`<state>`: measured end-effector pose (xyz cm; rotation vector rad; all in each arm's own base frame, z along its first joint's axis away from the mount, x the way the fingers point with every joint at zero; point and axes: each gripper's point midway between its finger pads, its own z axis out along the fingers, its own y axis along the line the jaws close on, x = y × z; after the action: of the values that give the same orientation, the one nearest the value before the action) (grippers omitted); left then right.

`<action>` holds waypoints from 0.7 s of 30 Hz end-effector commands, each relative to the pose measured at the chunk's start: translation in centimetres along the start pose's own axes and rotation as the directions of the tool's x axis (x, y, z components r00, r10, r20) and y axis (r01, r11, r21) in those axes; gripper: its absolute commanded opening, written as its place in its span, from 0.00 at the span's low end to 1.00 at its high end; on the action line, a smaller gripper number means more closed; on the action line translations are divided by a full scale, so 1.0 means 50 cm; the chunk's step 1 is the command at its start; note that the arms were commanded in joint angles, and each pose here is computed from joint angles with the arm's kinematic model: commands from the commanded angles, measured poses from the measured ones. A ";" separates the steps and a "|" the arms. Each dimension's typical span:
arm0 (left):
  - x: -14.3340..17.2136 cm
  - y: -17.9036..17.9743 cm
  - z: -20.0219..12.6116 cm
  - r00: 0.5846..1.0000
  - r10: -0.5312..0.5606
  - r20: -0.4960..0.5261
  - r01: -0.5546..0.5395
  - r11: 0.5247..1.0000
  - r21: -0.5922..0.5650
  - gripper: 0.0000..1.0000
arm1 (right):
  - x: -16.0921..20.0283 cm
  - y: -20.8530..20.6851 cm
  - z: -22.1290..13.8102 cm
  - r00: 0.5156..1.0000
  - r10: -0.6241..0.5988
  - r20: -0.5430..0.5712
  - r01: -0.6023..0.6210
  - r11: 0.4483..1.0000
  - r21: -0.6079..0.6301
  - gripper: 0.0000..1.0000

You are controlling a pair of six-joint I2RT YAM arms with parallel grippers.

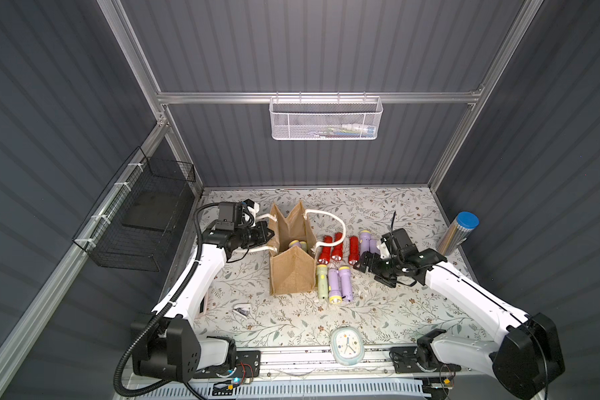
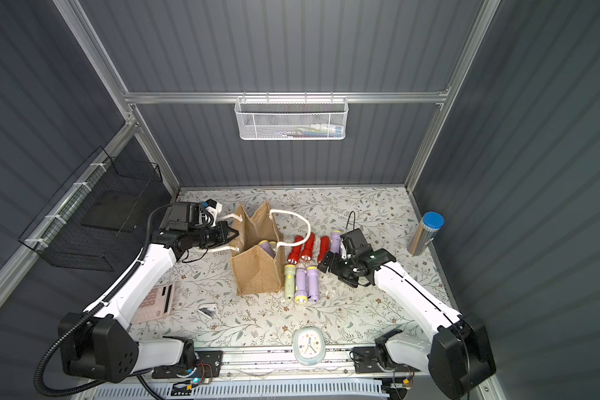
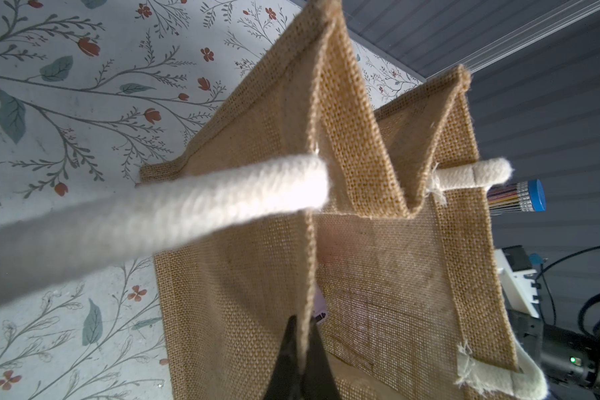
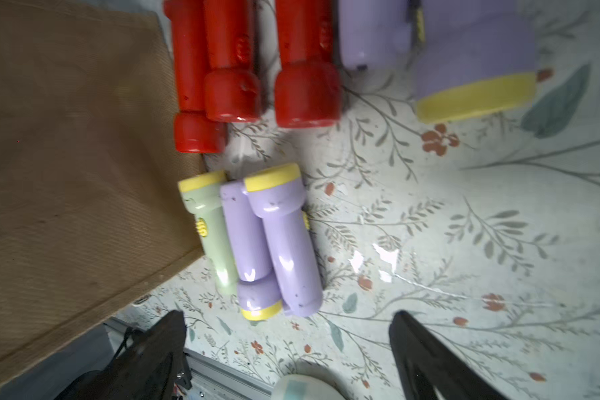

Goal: Put the flashlights into the tote bags
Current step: Pick up the flashlight from the center of the board.

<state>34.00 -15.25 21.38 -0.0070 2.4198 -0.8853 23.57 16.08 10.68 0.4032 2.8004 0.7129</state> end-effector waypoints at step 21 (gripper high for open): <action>0.019 -0.004 -0.006 1.000 -0.013 -0.022 0.013 1.000 0.000 0.00 | 0.057 0.009 0.122 0.948 -0.242 -0.208 0.302 0.889 0.343 0.63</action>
<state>34.00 -15.30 21.36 -0.0079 2.4232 -0.8866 22.89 20.66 5.44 0.0365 3.0422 0.2496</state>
